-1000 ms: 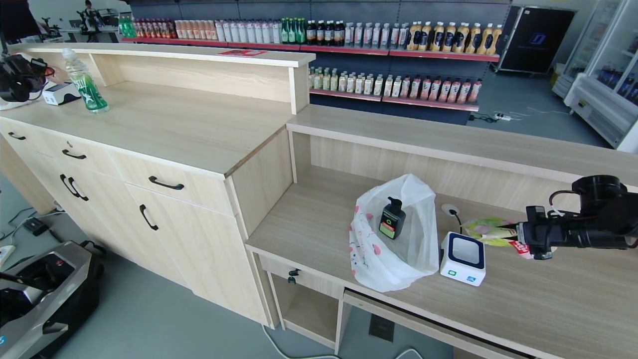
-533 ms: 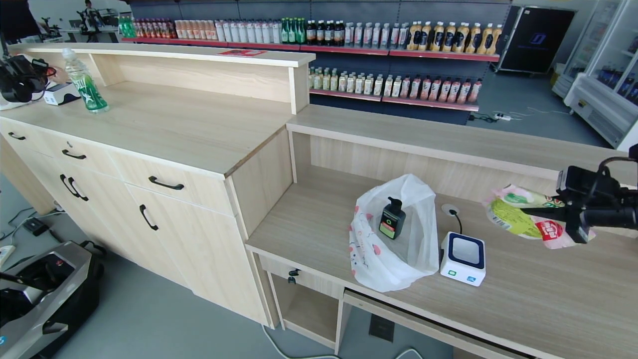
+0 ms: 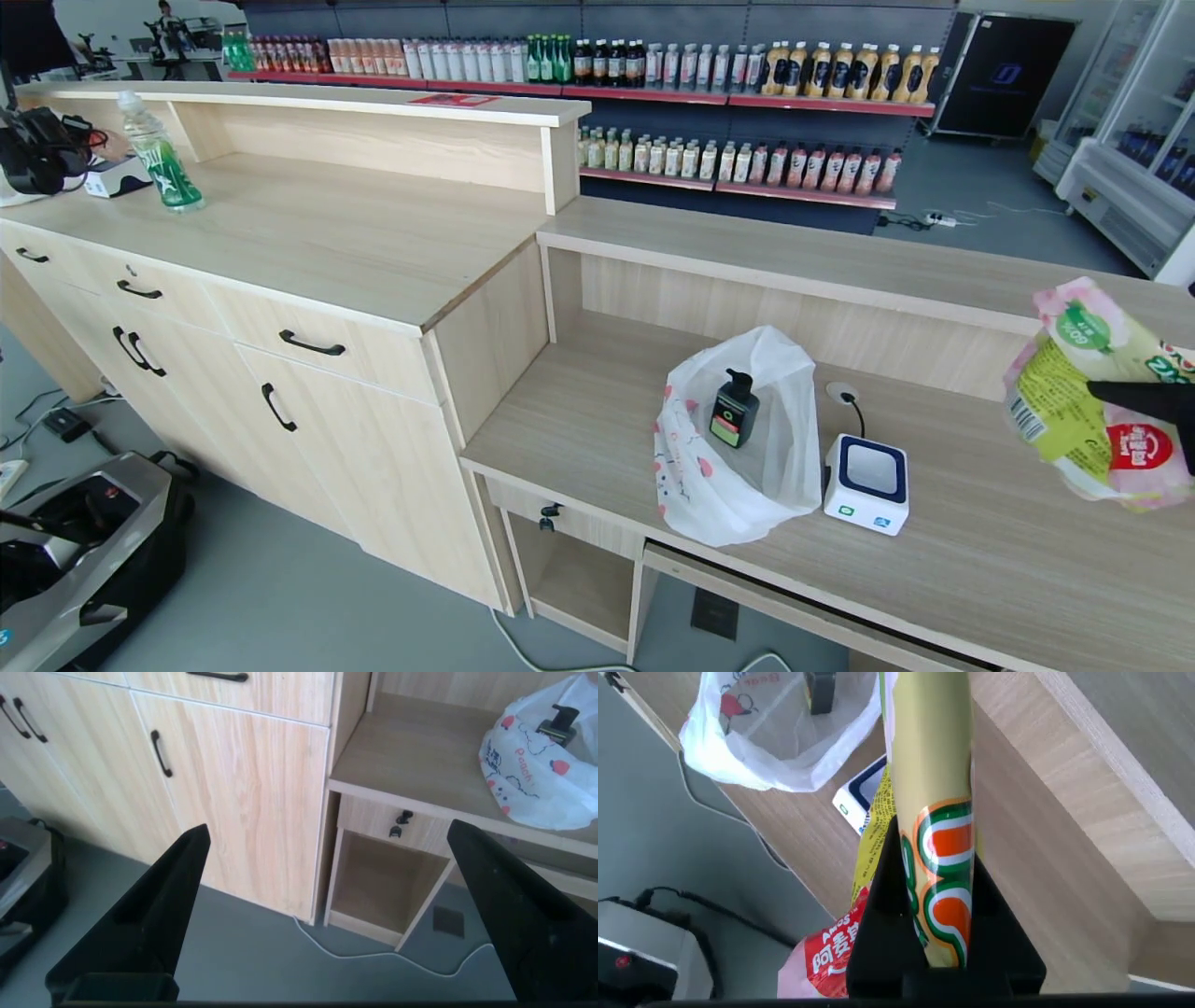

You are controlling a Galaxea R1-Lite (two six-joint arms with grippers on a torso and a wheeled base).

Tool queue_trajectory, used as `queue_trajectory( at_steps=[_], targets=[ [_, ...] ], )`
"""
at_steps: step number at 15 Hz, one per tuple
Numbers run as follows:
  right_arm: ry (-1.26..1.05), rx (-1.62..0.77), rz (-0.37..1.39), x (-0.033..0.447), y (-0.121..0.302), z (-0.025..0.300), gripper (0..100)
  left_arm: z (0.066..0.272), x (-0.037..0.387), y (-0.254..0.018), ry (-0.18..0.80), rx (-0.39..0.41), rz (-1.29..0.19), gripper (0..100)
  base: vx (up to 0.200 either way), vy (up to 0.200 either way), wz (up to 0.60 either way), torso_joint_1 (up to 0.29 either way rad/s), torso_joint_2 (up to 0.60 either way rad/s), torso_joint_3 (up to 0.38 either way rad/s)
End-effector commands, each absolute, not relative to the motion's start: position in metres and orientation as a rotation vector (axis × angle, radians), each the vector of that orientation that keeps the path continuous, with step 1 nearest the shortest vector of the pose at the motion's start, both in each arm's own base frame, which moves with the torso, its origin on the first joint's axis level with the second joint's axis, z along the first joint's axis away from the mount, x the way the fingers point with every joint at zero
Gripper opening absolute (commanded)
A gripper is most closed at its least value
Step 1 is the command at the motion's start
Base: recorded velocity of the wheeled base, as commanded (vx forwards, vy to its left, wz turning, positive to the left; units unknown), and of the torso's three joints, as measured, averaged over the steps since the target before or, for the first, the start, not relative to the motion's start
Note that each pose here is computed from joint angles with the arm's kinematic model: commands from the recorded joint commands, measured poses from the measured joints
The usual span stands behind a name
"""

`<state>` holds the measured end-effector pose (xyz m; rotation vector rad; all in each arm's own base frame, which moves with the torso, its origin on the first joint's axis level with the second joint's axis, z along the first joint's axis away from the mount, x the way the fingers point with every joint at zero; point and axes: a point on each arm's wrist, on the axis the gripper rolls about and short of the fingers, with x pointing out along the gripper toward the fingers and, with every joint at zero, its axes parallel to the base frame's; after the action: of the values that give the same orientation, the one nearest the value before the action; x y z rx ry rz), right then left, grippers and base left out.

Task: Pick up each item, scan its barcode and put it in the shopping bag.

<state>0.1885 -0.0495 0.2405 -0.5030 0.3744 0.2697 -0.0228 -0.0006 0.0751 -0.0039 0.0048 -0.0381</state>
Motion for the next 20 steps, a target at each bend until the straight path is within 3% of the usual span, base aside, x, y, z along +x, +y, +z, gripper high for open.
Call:
queue_trajectory(
  at_steps=[1,4,7,14,20],
  targets=[
    [0.319,-0.491,0.251,0.18,-0.045,0.25,0,0.075,-0.023,-0.001,0.006,-0.005,-0.038,100,0.0,0.0,0.6,0.002,0.0,0.002],
    [0.233,-0.423,0.183,0.192,-0.025,0.253,0,0.075,-0.023,-0.001,0.006,-0.005,-0.038,100,0.0,0.0,0.6,0.004,0.0,0.005],
    [0.315,-0.298,0.134,0.22,0.001,0.239,0,0.075,-0.023,-0.001,0.006,-0.005,-0.038,100,0.0,0.0,0.4,0.0,0.0,0.003],
    [0.555,-0.19,0.264,0.273,-0.021,0.168,0,0.075,-0.023,-0.001,0.006,-0.005,-0.038,100,0.0,0.0,0.0,0.0,0.0,0.0],
    [0.624,-0.254,0.404,0.294,-0.037,0.127,0,0.075,-0.023,-0.001,0.006,-0.005,-0.038,100,0.0,0.0,0.0,0.0,0.0,0.0]
  ],
)
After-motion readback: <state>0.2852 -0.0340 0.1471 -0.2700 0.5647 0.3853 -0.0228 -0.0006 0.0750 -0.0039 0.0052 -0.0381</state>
